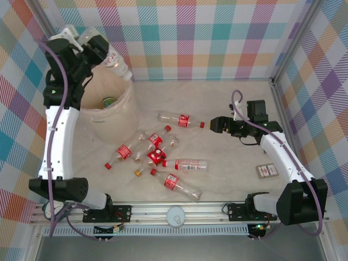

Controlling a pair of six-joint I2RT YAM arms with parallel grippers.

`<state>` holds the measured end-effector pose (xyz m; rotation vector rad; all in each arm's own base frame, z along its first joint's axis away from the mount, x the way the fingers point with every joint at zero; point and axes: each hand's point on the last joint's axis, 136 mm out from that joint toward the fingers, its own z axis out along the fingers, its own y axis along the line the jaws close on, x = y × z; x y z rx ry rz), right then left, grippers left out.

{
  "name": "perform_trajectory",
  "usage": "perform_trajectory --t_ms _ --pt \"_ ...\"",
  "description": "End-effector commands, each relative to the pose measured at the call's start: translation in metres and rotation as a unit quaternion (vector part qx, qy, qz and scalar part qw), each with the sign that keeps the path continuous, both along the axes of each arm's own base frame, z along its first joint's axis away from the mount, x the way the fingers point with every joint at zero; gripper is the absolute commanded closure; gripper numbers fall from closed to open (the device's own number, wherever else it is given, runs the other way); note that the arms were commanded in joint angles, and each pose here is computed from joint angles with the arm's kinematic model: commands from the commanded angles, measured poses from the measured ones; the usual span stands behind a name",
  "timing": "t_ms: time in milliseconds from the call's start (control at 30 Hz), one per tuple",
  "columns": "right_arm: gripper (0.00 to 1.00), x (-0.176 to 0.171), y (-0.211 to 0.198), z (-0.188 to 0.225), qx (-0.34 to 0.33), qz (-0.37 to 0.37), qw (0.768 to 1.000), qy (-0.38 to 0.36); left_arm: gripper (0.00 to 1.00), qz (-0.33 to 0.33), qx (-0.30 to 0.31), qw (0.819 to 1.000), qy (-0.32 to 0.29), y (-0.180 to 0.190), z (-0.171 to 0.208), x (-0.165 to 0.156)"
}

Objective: Put the plastic bottles in the bin

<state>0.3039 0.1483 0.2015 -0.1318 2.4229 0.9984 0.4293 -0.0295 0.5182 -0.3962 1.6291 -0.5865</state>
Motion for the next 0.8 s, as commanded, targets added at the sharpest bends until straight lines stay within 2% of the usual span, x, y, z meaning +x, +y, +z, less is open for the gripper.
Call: perform_trajectory --t_ms 0,167,267,433,767 --pt "0.01 -0.001 -0.001 -0.005 -0.005 0.005 1.000 0.002 0.97 0.052 0.056 0.997 0.030 0.033 -0.009 -0.016" --pt "0.01 0.000 -0.002 -0.010 -0.009 0.003 1.000 0.010 1.00 0.115 0.101 0.986 0.067 0.070 -0.035 -0.025" --pt "0.01 0.000 -0.002 -0.011 -0.009 0.003 1.000 0.010 1.00 0.131 0.135 0.977 0.098 0.080 -0.054 -0.021" --pt "0.01 0.000 -0.003 -0.012 -0.013 0.000 1.000 0.013 1.00 0.100 0.162 0.969 0.160 0.075 -0.099 -0.006" --pt "0.01 0.000 -0.004 -0.014 -0.015 -0.003 1.000 0.014 1.00 0.026 0.227 0.928 0.296 0.059 -0.195 0.007"
